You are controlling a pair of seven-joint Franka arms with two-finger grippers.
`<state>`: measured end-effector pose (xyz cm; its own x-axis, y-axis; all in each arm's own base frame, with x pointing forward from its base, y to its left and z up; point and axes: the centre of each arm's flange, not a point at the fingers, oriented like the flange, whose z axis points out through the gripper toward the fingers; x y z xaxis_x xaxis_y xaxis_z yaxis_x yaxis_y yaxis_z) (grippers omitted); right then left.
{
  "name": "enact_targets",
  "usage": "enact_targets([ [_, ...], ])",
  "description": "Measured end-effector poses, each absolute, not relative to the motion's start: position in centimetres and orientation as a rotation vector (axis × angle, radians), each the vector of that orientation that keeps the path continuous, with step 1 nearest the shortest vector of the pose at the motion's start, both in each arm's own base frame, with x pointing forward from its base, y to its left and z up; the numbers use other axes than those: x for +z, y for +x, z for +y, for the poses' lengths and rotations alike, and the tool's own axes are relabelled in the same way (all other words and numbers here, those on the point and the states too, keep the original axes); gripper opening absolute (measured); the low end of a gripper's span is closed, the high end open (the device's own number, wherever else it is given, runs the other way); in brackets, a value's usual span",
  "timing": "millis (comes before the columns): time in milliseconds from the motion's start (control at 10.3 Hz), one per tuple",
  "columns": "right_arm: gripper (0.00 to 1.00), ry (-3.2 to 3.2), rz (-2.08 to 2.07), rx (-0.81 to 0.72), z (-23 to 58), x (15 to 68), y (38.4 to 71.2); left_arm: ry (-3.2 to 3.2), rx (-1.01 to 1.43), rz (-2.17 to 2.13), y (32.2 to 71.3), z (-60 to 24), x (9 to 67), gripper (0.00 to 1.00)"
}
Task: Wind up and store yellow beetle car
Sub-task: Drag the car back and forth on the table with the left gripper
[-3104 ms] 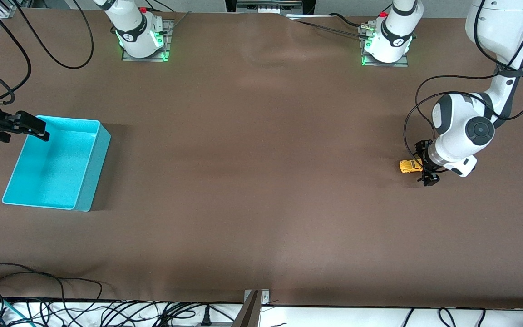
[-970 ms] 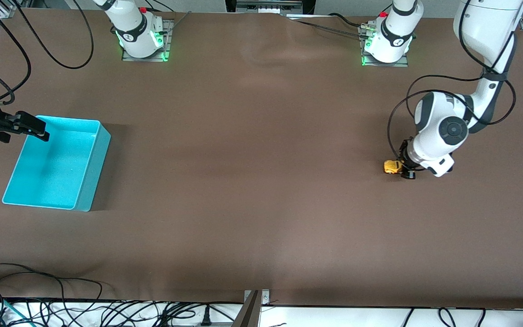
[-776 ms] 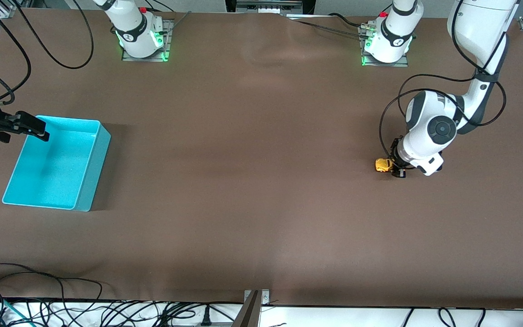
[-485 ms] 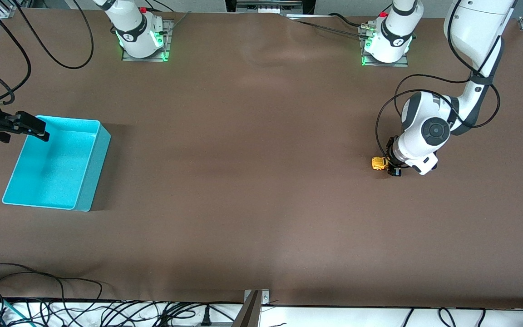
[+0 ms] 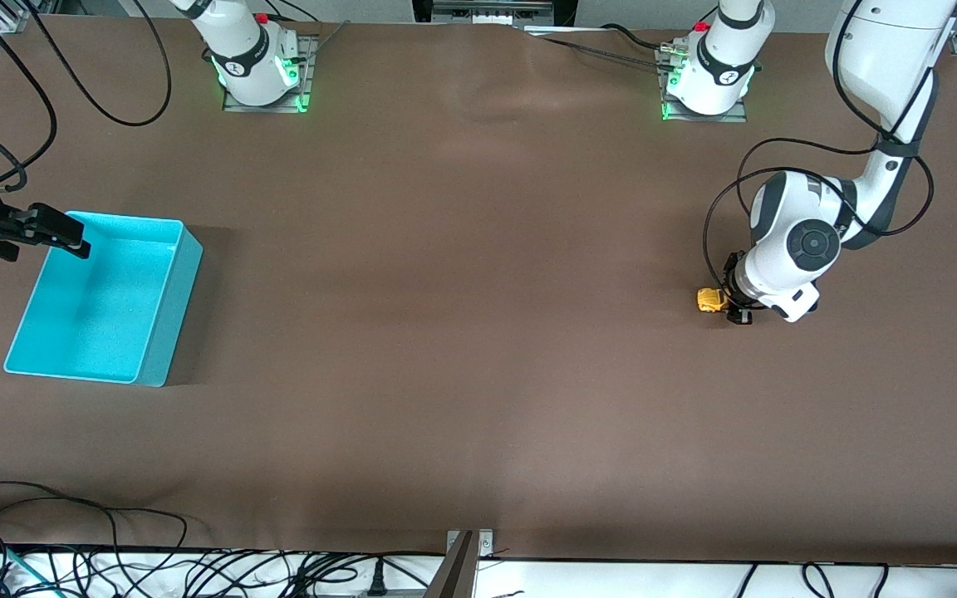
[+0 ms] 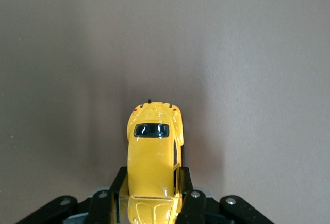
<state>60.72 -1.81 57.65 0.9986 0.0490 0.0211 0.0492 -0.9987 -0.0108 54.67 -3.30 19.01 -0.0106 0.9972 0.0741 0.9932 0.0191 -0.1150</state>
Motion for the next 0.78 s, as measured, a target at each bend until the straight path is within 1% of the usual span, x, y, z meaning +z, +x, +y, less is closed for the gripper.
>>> enact_targets([
  [776,1.00,-3.129,-0.076,-0.033,-1.8,57.6,60.7,-2.113,0.033,-2.103,55.6,5.8,18.9,0.43],
])
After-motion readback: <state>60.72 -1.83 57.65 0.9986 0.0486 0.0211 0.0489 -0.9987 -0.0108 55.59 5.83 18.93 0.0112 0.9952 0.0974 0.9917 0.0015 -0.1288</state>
